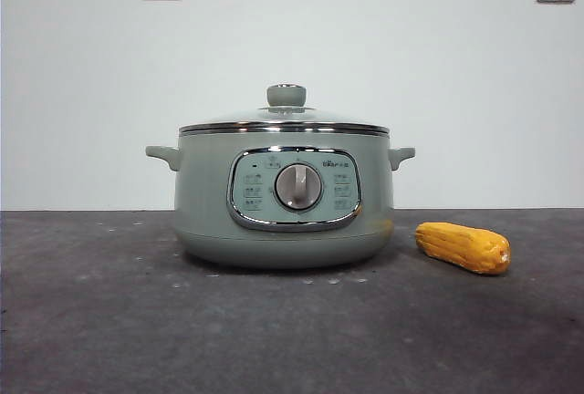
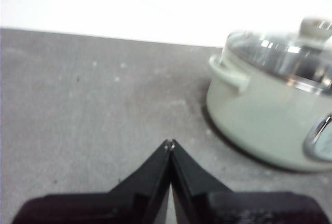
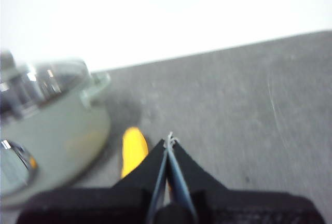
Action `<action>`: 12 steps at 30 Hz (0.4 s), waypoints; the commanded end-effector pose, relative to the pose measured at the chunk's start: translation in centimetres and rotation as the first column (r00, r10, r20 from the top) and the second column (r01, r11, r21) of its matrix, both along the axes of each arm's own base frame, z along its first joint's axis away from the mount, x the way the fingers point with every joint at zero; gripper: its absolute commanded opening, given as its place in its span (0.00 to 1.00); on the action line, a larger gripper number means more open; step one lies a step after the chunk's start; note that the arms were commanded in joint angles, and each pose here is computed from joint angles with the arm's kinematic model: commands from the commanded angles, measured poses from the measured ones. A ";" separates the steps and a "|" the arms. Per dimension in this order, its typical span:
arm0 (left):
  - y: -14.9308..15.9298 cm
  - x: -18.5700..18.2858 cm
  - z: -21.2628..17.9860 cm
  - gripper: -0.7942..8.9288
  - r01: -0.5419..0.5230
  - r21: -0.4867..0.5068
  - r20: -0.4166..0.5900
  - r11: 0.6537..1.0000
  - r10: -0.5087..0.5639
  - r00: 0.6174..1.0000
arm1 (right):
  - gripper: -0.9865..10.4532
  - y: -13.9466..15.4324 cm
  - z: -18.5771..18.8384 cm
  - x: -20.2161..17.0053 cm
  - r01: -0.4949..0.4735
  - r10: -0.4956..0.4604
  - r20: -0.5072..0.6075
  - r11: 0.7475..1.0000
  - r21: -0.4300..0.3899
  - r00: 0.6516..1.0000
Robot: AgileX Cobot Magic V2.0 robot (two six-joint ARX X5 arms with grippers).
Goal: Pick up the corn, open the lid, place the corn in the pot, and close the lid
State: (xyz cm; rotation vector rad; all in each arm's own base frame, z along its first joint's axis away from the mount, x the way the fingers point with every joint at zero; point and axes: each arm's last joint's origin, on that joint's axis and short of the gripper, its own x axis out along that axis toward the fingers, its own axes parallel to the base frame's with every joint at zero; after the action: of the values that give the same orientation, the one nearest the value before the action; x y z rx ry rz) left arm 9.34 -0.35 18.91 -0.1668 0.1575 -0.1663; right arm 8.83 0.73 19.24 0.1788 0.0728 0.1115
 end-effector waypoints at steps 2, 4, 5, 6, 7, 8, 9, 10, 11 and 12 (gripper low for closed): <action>0.0 -0.3 2.3 0.08 0.012 -0.018 -0.019 1.000 -0.012 1.000 | 0.08 0.0 2.4 -0.4 -0.004 0.003 0.008 0.999 0.040 1.000; -0.1 -0.5 3.7 0.08 0.024 -0.020 -0.030 1.000 -0.025 0.999 | 0.08 0.0 3.9 -0.6 -0.021 0.021 0.002 0.999 0.049 1.000; -0.1 -0.6 4.5 0.08 0.038 -0.022 -0.032 0.999 -0.038 0.999 | 0.08 0.0 4.8 -0.7 -0.026 0.026 -0.001 0.998 0.052 1.000; -0.2 -0.6 5.3 0.08 0.050 -0.025 -0.033 0.998 -0.051 0.998 | 0.08 0.1 5.7 -0.8 -0.033 0.033 -0.006 0.998 0.051 0.999; -0.2 -0.7 6.1 0.08 0.065 -0.027 -0.031 0.998 -0.066 0.997 | 0.08 0.1 6.5 -0.8 -0.035 0.036 -0.012 0.998 0.050 0.999; -0.2 -0.7 7.0 0.08 0.079 -0.028 -0.030 0.996 -0.080 0.996 | 0.08 0.1 7.5 -0.9 -0.038 0.039 -0.023 0.998 0.049 0.999; -0.3 -0.7 7.8 0.08 0.087 -0.029 -0.030 0.996 -0.088 0.996 | 0.08 0.1 8.4 -0.9 -0.047 0.048 -0.035 0.998 0.038 0.998; -0.3 -0.8 8.6 0.08 0.087 -0.029 -0.033 0.996 -0.088 0.996 | 0.08 0.1 9.1 -0.9 -0.058 0.059 -0.048 0.998 0.023 0.997; -0.3 -0.8 9.4 0.08 0.087 -0.028 -0.039 0.996 -0.088 0.995 | 0.08 0.2 10.0 -0.8 -0.074 0.074 -0.065 0.997 0.002 0.995; -0.3 -0.8 10.1 0.08 0.087 -0.026 -0.049 0.996 -0.089 0.995 | 0.08 0.2 10.7 -0.8 -0.089 0.088 -0.082 0.996 -0.012 0.993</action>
State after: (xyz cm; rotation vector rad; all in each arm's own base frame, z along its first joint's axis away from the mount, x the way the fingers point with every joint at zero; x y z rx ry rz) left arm 8.56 -0.62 28.53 -0.1879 0.2133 -0.2505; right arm 8.02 0.91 29.40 0.1963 0.1601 0.1834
